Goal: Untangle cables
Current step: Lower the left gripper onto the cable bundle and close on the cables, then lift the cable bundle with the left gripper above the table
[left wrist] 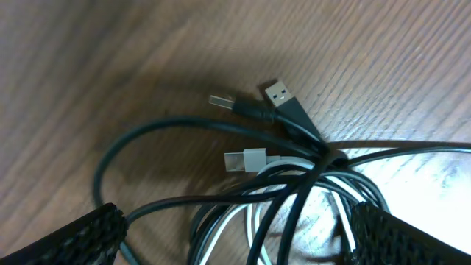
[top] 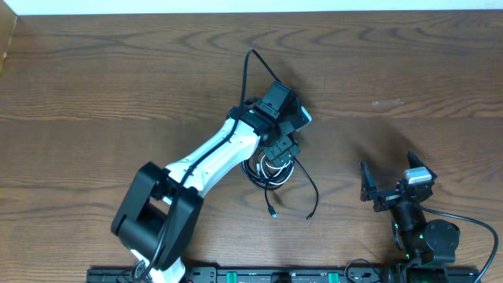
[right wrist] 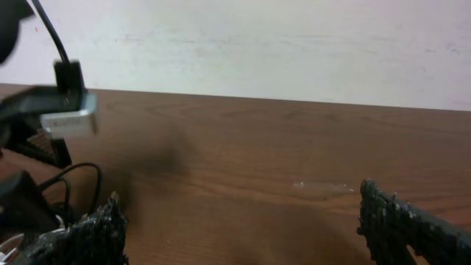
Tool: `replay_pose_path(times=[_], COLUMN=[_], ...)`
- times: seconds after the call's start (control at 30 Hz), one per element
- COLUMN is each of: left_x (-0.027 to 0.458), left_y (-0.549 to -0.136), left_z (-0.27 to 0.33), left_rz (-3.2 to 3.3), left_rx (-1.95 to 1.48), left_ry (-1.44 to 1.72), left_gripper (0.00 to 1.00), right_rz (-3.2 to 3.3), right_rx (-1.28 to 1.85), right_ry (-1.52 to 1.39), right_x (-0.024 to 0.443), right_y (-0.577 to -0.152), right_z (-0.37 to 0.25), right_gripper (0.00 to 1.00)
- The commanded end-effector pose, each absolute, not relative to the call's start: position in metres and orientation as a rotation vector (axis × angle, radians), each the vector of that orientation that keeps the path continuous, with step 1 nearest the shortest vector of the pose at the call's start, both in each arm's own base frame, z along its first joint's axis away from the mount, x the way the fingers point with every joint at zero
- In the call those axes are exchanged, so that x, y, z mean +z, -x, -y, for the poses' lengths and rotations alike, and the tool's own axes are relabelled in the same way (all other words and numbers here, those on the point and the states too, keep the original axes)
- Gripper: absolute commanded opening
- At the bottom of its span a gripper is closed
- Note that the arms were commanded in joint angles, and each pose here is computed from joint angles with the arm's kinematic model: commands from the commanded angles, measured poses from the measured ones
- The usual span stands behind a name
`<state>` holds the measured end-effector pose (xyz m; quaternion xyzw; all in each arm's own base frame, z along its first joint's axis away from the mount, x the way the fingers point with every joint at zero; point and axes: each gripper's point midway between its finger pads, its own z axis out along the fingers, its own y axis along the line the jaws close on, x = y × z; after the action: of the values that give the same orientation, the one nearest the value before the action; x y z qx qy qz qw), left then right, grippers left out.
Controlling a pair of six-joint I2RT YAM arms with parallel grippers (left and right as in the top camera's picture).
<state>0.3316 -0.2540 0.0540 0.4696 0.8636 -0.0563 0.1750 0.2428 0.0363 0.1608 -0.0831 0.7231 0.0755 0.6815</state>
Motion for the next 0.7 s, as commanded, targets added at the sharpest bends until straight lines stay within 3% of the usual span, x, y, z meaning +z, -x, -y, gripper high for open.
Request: replay_pose_path(times=[0.0,0.13,0.2,0.3,0.4,0.57,0.67], left_x=[0.034,0.02,0.014,0.009,0.008,0.008,0.008], left_y=[-0.329,-0.326,-0.325,-0.324,-0.324,-0.325,-0.325], left_z=[0.248,0.246,0.246,0.245,0.245,0.245,0.245], left_rz=[-2.475,-2.479,-2.477,-2.472,-2.468,-2.463,-2.463], left_rx=[-0.131,-0.12,-0.115,-0.11,-0.108,-0.108,-0.108], left_ry=[-1.386,-1.447,-1.481,-1.512,-1.522,-1.525,-1.524], left_gripper=[0.98,1.0,0.96,0.77,0.66,0.09,0.08], right_rz=[-1.629,-1.629,-1.629,-1.629,-1.629,-1.629,-1.629], right_rx=[0.158,0.158,0.158,0.158,0.158,0.158,0.158], right_ry=[0.198,0.198,0.199,0.198,0.198,0.198,0.199], right_x=[0.158,0.158,0.158,0.158,0.158,0.158,0.158], right_y=[-0.243,-0.243,-0.243,-0.243,-0.243,-0.243,-0.243], right_z=[-0.037,-0.037,-0.037,-0.037,-0.037,-0.037,-0.037], right_gripper=[0.99,0.99,0.99,0.99,0.99,0.99,0.99])
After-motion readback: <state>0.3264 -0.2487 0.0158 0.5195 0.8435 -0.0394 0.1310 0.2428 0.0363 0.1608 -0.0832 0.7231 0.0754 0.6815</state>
